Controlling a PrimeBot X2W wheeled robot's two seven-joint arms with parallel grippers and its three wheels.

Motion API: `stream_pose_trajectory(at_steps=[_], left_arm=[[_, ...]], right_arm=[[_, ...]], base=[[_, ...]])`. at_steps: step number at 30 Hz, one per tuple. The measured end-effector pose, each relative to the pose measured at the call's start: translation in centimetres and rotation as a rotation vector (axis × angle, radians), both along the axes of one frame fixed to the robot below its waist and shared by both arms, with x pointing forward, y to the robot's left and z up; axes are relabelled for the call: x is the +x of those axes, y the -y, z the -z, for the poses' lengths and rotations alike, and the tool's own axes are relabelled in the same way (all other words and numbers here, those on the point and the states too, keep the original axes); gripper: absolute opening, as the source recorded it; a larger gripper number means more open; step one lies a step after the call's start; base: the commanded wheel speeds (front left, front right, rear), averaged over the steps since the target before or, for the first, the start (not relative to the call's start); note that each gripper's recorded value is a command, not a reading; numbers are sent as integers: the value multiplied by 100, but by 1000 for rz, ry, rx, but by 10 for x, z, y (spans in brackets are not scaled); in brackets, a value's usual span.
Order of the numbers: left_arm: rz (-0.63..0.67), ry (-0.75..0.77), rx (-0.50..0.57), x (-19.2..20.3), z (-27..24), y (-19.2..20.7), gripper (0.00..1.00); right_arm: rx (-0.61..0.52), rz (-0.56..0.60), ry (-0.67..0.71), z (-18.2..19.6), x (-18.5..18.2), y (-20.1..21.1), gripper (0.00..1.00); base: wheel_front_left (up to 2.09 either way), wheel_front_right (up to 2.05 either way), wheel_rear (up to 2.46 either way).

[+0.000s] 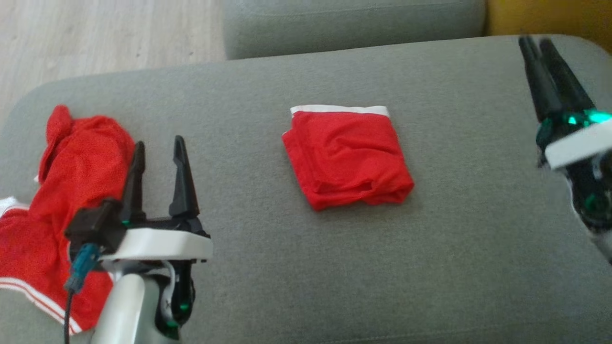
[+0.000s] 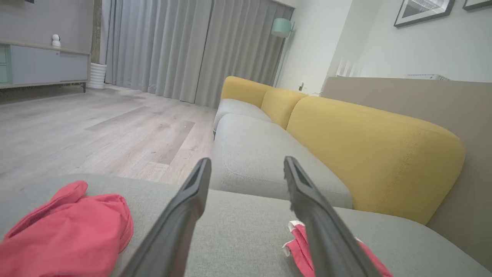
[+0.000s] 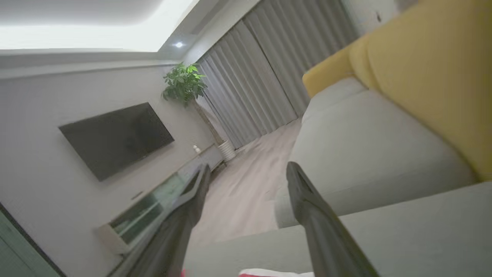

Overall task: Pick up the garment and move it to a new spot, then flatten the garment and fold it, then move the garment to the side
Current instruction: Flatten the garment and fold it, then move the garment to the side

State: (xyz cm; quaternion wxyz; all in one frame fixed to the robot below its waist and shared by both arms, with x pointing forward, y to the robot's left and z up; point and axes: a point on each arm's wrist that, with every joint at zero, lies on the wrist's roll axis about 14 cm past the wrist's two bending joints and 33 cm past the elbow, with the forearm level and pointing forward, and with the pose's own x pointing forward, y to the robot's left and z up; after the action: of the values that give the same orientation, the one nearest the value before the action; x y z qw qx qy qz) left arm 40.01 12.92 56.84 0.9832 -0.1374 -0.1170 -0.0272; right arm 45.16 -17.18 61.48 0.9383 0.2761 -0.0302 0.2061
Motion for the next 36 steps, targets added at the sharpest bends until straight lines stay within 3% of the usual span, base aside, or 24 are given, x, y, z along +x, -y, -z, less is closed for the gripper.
stream_pose_trajectory(at_steps=[7,9,13,19,32,36], left_arm=[[-20,26,127,0,-3,-2,100],[-30,4,192,-3,7,-3,100],[-49,-48,212,-9,25,-8,100],[-59,-106,230,-11,44,-15,100],[-71,-124,235,-11,49,-21,100],[-60,-102,240,-9,43,-17,100]], right_arm=[[-250,191,-26,57,-22,53,100],[-303,233,-8,63,-25,59,100],[-350,274,-6,82,-36,51,100],[-386,268,-91,128,-59,31,100],[-387,224,-100,134,-51,7,100],[-408,126,-146,136,-26,-23,100]], base=[[0,0,0],[0,0,0],[0,0,0],[0,0,0],[0,0,0],[0,0,0]])
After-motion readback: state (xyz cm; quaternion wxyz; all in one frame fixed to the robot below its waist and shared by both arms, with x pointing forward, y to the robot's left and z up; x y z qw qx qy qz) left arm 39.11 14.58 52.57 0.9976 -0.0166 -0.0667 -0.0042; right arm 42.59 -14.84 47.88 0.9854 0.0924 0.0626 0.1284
